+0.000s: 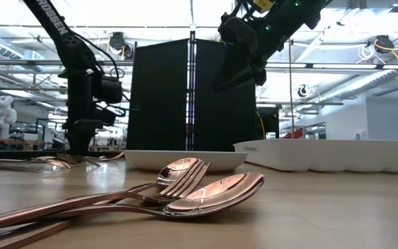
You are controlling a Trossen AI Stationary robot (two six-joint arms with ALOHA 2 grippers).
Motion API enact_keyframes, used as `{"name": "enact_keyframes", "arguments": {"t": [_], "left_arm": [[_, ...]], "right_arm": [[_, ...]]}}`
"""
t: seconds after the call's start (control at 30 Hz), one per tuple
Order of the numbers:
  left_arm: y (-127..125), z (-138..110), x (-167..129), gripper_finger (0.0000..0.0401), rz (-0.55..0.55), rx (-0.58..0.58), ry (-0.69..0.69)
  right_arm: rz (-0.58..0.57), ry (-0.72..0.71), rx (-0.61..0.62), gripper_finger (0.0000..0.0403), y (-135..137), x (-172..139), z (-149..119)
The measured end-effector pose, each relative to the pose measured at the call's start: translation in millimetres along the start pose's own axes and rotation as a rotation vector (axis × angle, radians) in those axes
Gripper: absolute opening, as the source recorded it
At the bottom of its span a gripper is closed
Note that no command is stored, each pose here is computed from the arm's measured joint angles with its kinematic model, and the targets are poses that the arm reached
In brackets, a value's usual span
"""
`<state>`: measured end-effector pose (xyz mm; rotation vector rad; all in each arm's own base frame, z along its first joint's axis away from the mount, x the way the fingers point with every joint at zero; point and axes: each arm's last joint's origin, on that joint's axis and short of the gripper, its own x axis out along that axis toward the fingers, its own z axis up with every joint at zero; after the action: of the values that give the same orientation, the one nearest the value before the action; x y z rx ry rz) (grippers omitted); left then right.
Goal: Sort silverware
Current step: Put the knife in the silverware tray
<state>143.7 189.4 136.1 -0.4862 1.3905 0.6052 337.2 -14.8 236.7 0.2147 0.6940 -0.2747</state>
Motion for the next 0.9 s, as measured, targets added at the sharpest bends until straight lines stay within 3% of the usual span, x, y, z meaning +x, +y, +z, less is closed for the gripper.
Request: {"name": "enact_keyframes", "arguments": {"t": [0.33, 0.9], "left_arm": [[0.8, 1.2, -0.4, 0.0013, 0.015, -0.006, -0.005], [3.9, 3.1, -4.9, 0.0026, 0.088, -0.019, 0.018]], "right_arm": [[0.000, 0.000, 0.000, 0.0116, 0.0, 0.0, 0.0], [-0.001, 0.004, -0.005, 0.0116, -0.2, 0.0, -0.4]]}}
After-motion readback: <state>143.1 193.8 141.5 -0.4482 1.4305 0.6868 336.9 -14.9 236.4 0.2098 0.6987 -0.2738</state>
